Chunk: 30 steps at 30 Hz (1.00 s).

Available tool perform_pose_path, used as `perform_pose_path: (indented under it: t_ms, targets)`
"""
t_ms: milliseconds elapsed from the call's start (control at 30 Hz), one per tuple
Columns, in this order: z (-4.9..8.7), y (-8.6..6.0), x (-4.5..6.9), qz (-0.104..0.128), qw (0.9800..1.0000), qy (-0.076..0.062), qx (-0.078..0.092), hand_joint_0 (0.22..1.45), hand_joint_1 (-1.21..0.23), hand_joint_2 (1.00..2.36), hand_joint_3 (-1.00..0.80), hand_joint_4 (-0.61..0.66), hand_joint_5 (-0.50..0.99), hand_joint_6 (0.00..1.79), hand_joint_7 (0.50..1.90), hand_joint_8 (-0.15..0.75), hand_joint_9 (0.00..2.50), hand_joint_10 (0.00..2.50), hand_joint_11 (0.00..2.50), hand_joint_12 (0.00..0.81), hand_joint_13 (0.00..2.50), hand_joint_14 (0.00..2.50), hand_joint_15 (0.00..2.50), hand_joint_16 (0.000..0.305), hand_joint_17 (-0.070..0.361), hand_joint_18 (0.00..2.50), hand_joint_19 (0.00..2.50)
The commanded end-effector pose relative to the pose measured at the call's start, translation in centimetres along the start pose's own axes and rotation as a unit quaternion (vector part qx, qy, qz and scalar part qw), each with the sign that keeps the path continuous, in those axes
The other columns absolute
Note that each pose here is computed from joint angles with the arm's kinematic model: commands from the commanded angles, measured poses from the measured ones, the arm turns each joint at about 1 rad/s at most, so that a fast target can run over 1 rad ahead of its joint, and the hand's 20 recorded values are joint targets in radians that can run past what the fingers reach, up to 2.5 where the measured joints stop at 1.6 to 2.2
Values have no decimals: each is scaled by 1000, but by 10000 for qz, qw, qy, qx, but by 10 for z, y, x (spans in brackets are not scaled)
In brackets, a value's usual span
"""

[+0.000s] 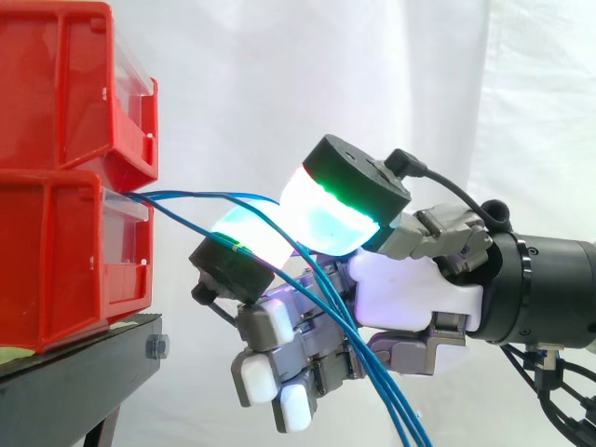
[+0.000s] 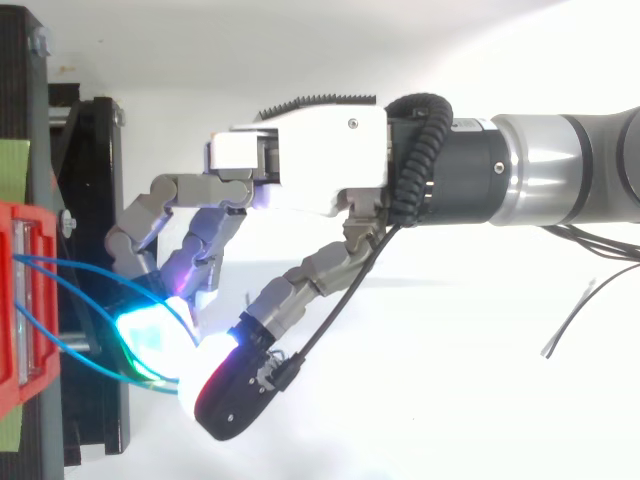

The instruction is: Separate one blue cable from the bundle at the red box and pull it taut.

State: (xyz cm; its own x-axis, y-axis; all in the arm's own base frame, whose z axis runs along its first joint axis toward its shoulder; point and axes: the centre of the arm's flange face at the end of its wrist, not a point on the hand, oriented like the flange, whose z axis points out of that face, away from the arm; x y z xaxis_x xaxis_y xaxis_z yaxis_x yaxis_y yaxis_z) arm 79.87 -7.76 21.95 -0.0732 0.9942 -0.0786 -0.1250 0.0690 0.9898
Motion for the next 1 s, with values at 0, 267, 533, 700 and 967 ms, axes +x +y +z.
perform_pose_path:
  t_ms: [0,267,533,700,967]
  targets:
    - [0,0,-2,2,10000,-8,0,667,-829,1000,-500,157,-147,878,1147,422,1057,24,1024,466,976,23,573,58,131,935,558]
    - [-2,-1,-4,17,10000,-17,85,803,-978,1017,-295,78,-186,937,1152,393,1028,21,1040,448,994,22,615,58,131,905,538]
    - [-4,-2,-8,24,9999,-36,140,809,-991,1000,-500,88,-159,940,1115,399,1159,21,1150,436,1061,25,630,54,121,944,482]
    - [-5,0,-9,23,9999,35,158,769,-1011,1000,-500,77,-143,945,1118,422,1242,23,1203,440,1133,27,663,49,111,972,481]
    - [-12,19,-14,-42,9995,57,318,575,-1004,1000,-500,93,-110,938,1143,434,1345,23,1263,445,1198,28,712,49,110,1008,532]
